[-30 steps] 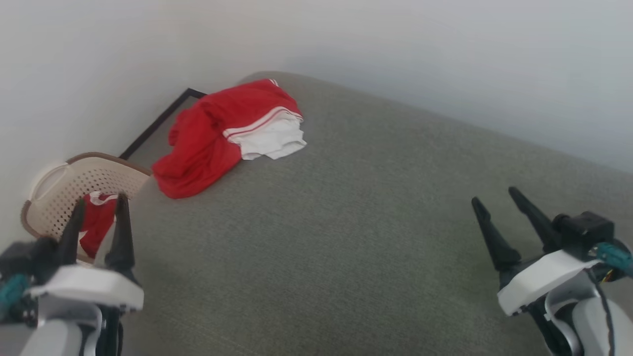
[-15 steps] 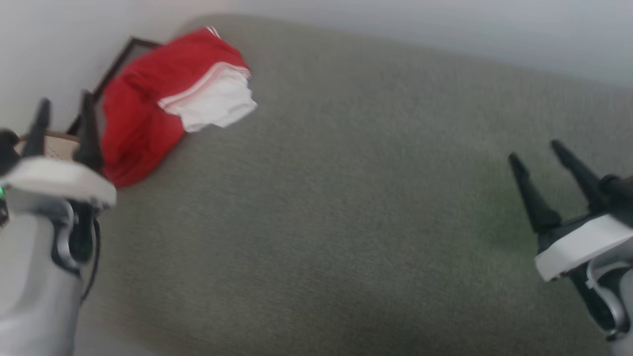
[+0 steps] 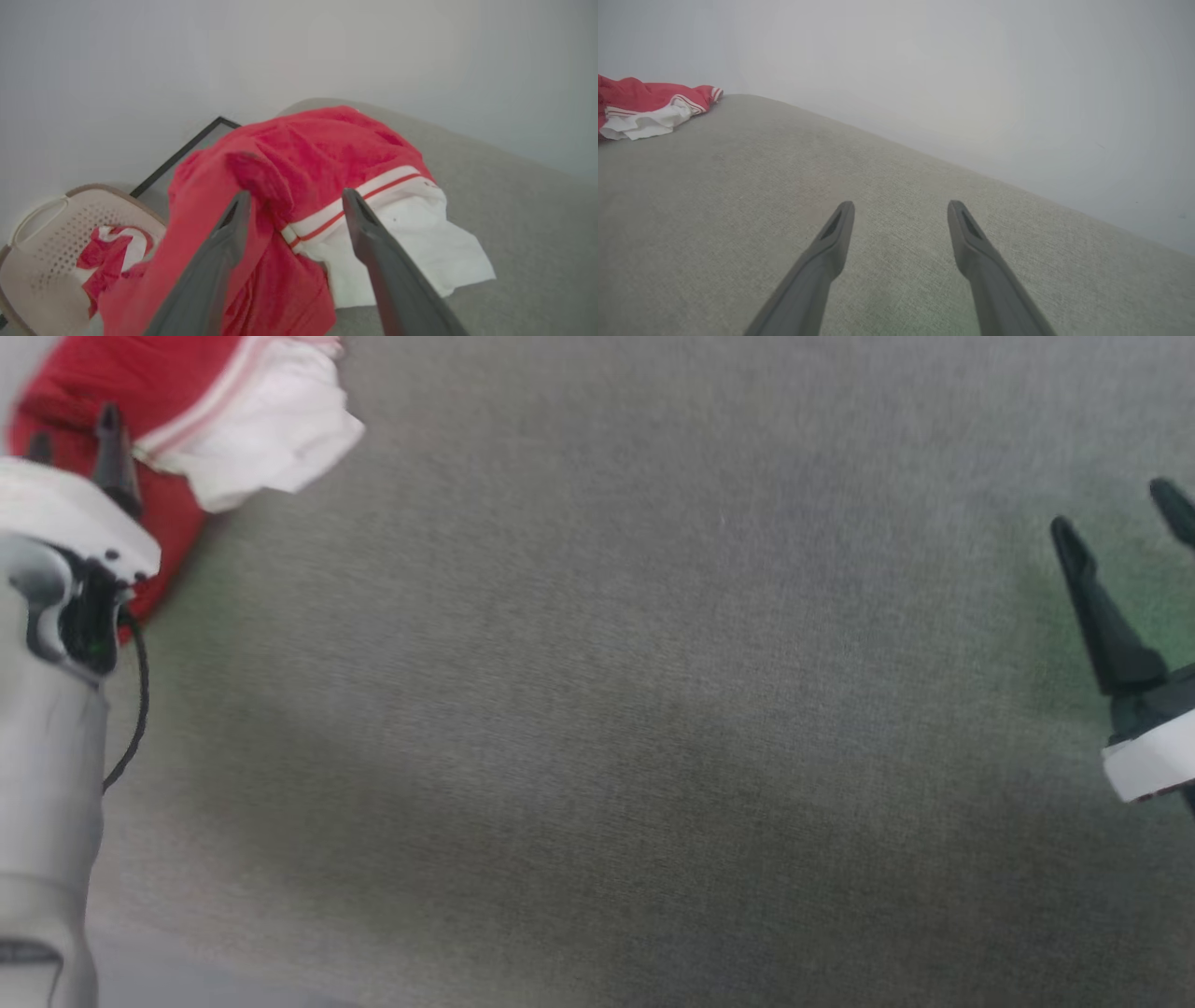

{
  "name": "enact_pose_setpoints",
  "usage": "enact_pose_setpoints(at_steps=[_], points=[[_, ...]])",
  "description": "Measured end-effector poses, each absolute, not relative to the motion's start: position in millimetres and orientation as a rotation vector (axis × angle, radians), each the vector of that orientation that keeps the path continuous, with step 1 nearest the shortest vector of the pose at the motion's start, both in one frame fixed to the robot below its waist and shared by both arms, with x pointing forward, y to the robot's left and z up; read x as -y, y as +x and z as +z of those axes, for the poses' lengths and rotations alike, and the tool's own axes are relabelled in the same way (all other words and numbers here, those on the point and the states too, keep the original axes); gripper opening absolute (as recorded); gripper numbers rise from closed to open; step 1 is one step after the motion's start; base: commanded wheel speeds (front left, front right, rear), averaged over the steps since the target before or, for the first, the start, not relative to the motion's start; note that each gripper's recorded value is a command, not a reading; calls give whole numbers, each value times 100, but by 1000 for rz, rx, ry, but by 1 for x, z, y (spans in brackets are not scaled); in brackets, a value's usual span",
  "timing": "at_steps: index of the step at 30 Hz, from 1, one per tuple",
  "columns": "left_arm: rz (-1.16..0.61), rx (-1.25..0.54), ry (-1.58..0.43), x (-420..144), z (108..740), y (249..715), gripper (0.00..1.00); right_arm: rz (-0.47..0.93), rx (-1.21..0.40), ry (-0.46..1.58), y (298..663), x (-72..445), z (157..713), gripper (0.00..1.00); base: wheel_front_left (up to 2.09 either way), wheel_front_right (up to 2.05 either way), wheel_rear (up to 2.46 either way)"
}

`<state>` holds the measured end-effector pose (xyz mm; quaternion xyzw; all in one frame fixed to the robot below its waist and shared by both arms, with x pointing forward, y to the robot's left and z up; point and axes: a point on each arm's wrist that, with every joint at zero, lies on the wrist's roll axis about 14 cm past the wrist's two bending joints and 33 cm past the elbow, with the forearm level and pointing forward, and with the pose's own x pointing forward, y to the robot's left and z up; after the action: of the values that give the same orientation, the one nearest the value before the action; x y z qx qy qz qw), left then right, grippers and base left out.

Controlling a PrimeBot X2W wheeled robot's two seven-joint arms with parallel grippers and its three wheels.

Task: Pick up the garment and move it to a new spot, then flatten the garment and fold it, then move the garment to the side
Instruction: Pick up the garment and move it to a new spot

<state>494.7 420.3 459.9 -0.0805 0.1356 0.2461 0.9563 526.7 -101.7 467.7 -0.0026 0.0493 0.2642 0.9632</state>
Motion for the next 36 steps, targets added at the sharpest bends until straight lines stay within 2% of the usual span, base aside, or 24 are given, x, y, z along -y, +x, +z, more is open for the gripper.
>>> enact_pose_setpoints(at_steps=[11, 19, 20, 21, 30, 36], points=[[551, -740, -259, -405, 360, 506, 100, 526, -175, -25, 539, 115, 430, 100, 0, 0, 0], [564, -838, -306, -400, 343, 511, 100, 522, -198, -26, 541, 118, 419, 100, 0, 0, 0], [570, -841, -309, -399, 342, 511, 83, 523, -199, -26, 541, 118, 418, 100, 0, 0, 0], [571, -839, -314, -399, 342, 511, 0, 523, -199, -25, 541, 117, 418, 100, 0, 0, 0], [574, -711, -268, -402, 364, 521, 0, 510, -172, -16, 543, 117, 429, 100, 0, 0, 0], [486, -476, -97, -414, 438, 548, 0, 503, -125, 5, 539, 113, 449, 100, 0, 0, 0]])
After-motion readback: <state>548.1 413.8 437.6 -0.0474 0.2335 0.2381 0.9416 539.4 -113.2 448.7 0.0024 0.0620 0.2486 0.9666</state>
